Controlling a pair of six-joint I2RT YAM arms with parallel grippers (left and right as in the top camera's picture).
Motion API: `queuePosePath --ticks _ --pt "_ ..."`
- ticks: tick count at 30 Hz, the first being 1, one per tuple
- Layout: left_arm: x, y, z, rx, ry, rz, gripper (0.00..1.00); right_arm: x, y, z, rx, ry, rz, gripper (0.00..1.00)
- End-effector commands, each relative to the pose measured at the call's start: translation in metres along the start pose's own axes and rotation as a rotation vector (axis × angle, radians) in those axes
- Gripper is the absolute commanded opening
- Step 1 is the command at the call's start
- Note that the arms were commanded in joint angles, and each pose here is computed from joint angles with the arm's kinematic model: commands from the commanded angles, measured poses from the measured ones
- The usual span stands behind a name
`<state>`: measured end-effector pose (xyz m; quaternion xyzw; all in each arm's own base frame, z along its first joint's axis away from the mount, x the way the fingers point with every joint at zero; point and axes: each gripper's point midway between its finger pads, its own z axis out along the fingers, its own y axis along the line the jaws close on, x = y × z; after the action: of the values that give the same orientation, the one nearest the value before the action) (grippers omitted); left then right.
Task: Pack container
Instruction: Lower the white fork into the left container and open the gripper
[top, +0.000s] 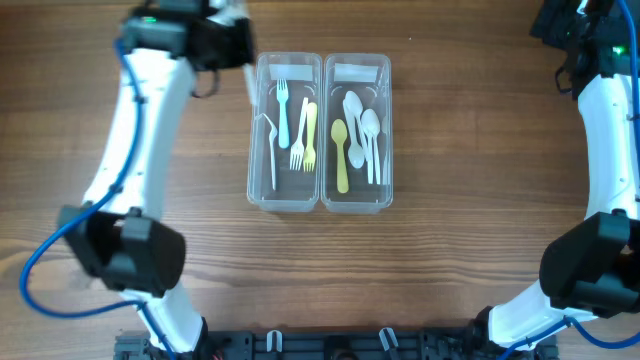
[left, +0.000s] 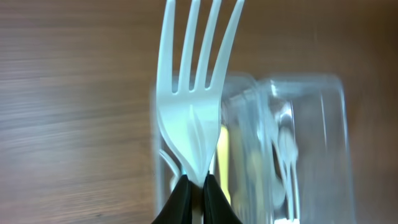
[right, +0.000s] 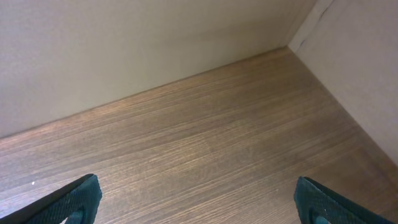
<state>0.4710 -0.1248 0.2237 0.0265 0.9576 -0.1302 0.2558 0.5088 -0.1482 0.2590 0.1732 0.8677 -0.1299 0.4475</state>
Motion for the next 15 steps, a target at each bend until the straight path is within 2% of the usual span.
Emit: queuePosePath --ticks 1,4,8,9,10,14,15 --pt "0.037 -0.04 0.039 0.042 0.132 0.249 0.04 -0.012 -0.003 -0.008 0.013 -0.033 0.017 1.0" --pt "0.059 -0.039 0.065 0.007 0.217 0.277 0.04 -0.012 -0.003 -0.008 0.013 -0.033 0.017 1.0" --pt "0.063 -0.033 0.075 0.0 0.244 0.268 0.04 -0.012 -0.003 -0.008 0.013 -0.033 0.017 1.0" --pt "0.063 -0.031 0.075 -0.003 0.243 0.262 0.09 -0.012 -0.003 -0.008 0.013 -0.033 0.017 1.0" --pt "0.062 -0.026 0.074 -0.007 0.244 0.252 0.13 -0.012 -0.003 -0.008 0.013 -0.033 0.017 1.0" --pt "0.071 -0.007 0.078 -0.07 0.296 0.165 0.1 -0.012 -0.003 -0.008 0.013 -0.033 0.017 1.0" --pt "0.075 -0.006 0.078 -0.073 0.311 0.164 0.12 -0.012 -0.003 -0.008 0.013 -0.033 0.017 1.0"
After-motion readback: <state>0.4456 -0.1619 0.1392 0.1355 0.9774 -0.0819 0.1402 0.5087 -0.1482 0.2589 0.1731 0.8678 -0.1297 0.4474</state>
